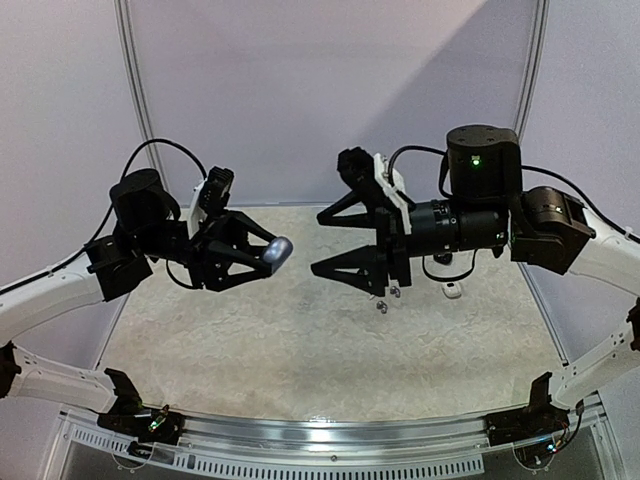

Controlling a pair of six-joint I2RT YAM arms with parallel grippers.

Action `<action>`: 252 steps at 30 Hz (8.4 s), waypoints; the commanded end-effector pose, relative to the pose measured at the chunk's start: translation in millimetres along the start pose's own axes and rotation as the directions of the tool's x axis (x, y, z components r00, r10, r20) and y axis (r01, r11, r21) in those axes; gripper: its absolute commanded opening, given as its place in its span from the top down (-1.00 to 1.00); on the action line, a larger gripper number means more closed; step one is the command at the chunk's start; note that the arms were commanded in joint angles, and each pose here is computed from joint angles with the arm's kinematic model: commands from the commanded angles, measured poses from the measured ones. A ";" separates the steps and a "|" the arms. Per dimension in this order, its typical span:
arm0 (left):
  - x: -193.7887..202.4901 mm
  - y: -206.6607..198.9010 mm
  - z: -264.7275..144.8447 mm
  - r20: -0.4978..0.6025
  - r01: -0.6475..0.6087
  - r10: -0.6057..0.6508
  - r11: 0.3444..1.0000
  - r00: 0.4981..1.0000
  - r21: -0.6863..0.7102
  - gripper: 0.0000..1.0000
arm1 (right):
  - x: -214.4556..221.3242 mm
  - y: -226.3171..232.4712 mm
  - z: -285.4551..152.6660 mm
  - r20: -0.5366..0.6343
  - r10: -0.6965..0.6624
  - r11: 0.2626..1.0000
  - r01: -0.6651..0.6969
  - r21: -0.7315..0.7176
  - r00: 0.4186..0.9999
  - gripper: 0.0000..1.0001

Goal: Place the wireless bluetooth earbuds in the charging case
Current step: Pass from the left arm to the right, then pass from the right arm to the left, then pass from the left arm to the right, then pass from the right arm to the left, then pass from the left arm to the right

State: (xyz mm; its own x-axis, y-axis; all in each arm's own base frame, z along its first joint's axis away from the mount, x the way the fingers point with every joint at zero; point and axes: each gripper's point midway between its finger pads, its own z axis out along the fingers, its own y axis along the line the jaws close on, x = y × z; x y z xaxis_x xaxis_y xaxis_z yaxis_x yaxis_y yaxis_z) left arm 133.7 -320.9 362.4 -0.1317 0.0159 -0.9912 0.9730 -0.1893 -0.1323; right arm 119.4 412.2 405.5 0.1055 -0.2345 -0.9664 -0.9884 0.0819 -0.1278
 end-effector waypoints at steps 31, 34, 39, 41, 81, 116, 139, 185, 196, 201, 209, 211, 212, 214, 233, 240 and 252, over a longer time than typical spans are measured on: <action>-4.7 -18.7 9.2 -0.049 0.054 -0.046 0.982 0.998 0.180 1.00 | 14.7 16.6 53.7 -0.029 -0.453 0.873 0.437 -0.214 0.891 0.24; -3.8 -19.2 9.4 -0.050 0.054 -0.045 0.982 0.998 0.182 1.00 | 17.1 16.7 55.6 -0.033 -0.453 0.872 0.435 -0.223 0.891 0.39; -3.9 -20.2 9.3 -0.049 0.050 -0.042 0.982 0.998 0.183 1.00 | 18.1 21.3 54.5 -0.035 -0.447 0.869 0.424 -0.254 0.894 0.80; -4.0 -20.3 9.0 -0.049 0.050 -0.042 0.982 0.998 0.180 1.00 | 17.1 23.5 53.4 -0.034 -0.441 0.869 0.417 -0.266 0.897 0.95; 27.4 44.2 -23.8 -0.351 -0.300 0.201 0.920 0.914 -0.253 -0.33 | 48.5 -34.9 64.7 -0.227 0.331 0.938 -0.292 0.188 0.916 1.00; -50.4 31.4 -25.0 0.204 0.063 -0.001 0.952 0.979 -0.298 1.00 | -8.2 -39.0 38.4 0.239 0.329 0.932 -0.354 0.073 0.914 -0.46; -52.4 13.1 -18.0 0.209 0.058 -0.014 0.976 0.978 -0.208 1.00 | -15.1 -44.9 60.2 0.248 0.330 0.937 -0.348 0.031 0.911 0.32; 63.7 5.5 -19.0 -0.308 -0.236 0.197 0.967 0.931 -0.094 -0.04 | 72.1 -14.2 55.5 -0.526 -0.066 0.992 0.113 0.057 0.848 1.00; 51.1 9.4 -10.3 -0.261 -0.201 0.162 0.971 0.952 -0.131 0.31 | 70.8 -13.0 62.5 -0.510 -0.086 0.991 0.124 0.040 0.856 1.00; 53.3 6.5 -8.5 -0.257 -0.175 0.141 0.978 0.956 -0.117 0.67 | 68.7 -12.9 63.7 -0.501 -0.094 0.991 0.129 0.036 0.860 1.00; 42.9 12.2 -12.9 -0.202 -0.074 0.035 0.979 0.979 -0.190 1.00 | 62.5 -22.7 65.1 -0.456 -0.035 0.988 0.098 0.117 0.889 0.30; 30.8 13.6 -16.9 -0.146 -0.045 0.012 0.975 0.989 -0.220 1.00 | 59.9 -27.4 63.1 -0.408 0.011 0.988 0.053 0.145 0.913 -0.19; 24.5 15.1 -19.2 -0.113 -0.029 0.002 0.971 0.994 -0.239 1.00 | 55.3 -30.0 57.9 -0.369 0.031 0.986 0.032 0.162 0.929 -0.31; 16.0 19.6 -23.8 -0.055 0.008 -0.024 0.961 0.998 -0.276 1.00 | 51.8 -34.6 52.2 -0.282 0.082 0.985 -0.034 0.171 0.956 -0.45; -35.7 20.0 -45.3 0.335 0.166 -0.060 0.940 0.940 -0.299 1.00 | -19.9 -37.8 42.4 0.279 0.313 0.945 -0.327 0.003 0.908 -0.75; -35.5 17.6 -45.6 0.333 0.150 -0.045 0.943 0.942 -0.296 1.00 | -23.4 -31.3 49.4 0.252 0.323 0.946 -0.322 -0.046 0.912 0.10; -38.3 15.1 -42.7 0.336 0.138 -0.040 0.951 0.941 -0.275 1.00 | -7.5 -32.6 65.9 0.168 0.368 0.930 -0.366 -0.040 0.915 0.03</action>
State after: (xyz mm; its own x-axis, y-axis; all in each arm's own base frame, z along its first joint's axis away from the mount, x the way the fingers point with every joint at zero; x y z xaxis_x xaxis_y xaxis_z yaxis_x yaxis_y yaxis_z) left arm 164.0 -284.3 393.4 -0.2433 -0.2913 -0.9252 0.9533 0.1043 -0.2835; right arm 159.0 467.4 413.2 -0.2199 0.0251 -0.9752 -0.9666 0.1295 0.2213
